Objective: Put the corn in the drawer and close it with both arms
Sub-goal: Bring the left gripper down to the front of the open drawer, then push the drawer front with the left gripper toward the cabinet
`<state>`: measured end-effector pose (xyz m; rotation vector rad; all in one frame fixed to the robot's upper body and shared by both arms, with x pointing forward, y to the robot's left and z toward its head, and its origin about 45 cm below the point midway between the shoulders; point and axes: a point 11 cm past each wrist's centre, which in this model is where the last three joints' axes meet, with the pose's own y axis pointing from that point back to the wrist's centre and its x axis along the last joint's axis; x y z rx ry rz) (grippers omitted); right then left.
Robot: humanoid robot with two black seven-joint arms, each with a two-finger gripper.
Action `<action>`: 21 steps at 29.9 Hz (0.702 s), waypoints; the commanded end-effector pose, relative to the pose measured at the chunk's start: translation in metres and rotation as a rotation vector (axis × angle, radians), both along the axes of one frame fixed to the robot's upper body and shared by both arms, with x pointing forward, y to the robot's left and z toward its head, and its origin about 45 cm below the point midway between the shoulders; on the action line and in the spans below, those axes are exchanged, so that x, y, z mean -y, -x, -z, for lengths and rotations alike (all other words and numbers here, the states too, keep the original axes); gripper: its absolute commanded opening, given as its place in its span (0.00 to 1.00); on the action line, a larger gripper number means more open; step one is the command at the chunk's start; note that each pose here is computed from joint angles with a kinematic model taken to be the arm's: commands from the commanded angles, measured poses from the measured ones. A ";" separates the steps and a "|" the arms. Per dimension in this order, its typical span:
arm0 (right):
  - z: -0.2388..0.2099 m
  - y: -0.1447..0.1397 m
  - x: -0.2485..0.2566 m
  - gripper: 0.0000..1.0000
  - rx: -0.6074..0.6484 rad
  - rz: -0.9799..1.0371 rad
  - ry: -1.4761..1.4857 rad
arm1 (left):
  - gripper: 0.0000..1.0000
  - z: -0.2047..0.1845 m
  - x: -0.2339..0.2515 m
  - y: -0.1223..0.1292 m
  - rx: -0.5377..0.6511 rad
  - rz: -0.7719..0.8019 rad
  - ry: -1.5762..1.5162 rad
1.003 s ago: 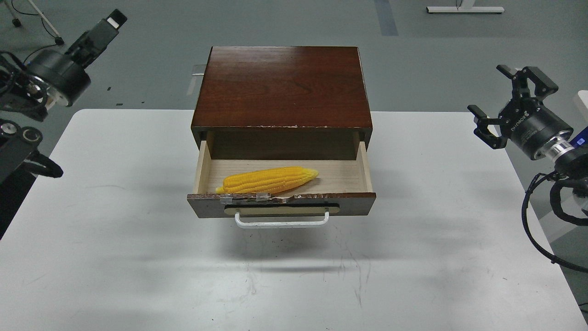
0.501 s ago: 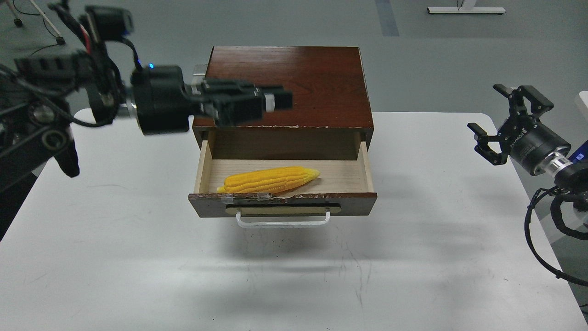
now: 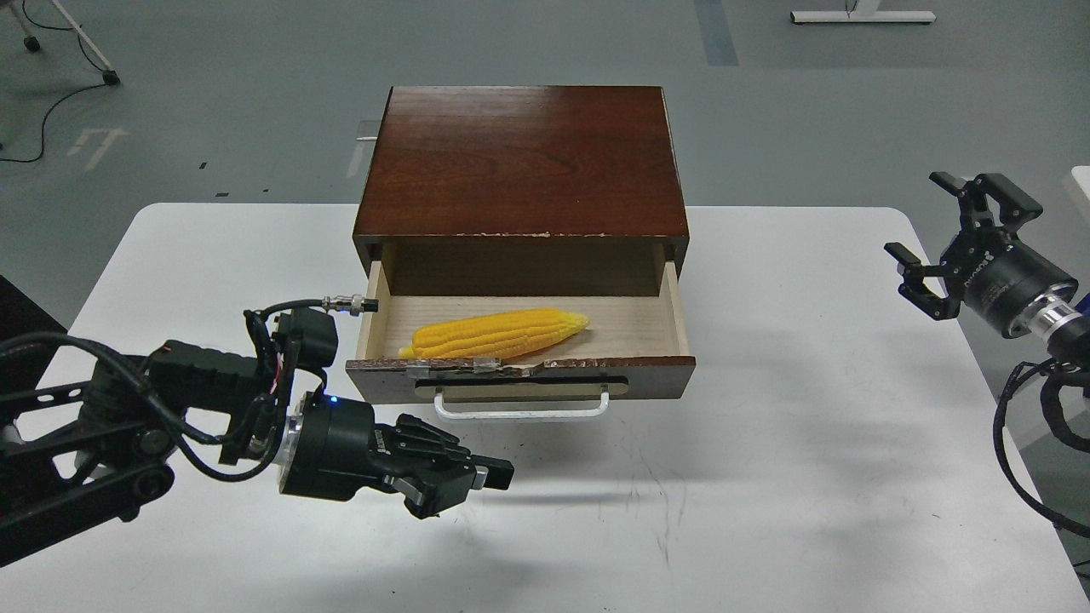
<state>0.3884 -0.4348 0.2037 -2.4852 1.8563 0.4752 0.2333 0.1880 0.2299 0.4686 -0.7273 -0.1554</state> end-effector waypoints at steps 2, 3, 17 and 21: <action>0.000 -0.002 -0.003 0.97 0.003 -0.004 -0.003 | 0.00 -0.008 0.004 -0.012 0.021 -0.051 0.065; 0.000 -0.002 -0.003 0.97 0.003 -0.004 -0.002 | 0.00 -0.007 0.004 -0.015 0.021 -0.062 0.073; -0.009 -0.011 -0.003 0.97 0.024 0.024 0.018 | 0.00 0.020 -0.010 -0.023 -0.035 -0.142 0.046; -0.007 -0.011 -0.003 0.97 0.022 0.029 0.020 | 0.00 0.020 -0.010 -0.022 -0.038 -0.143 0.049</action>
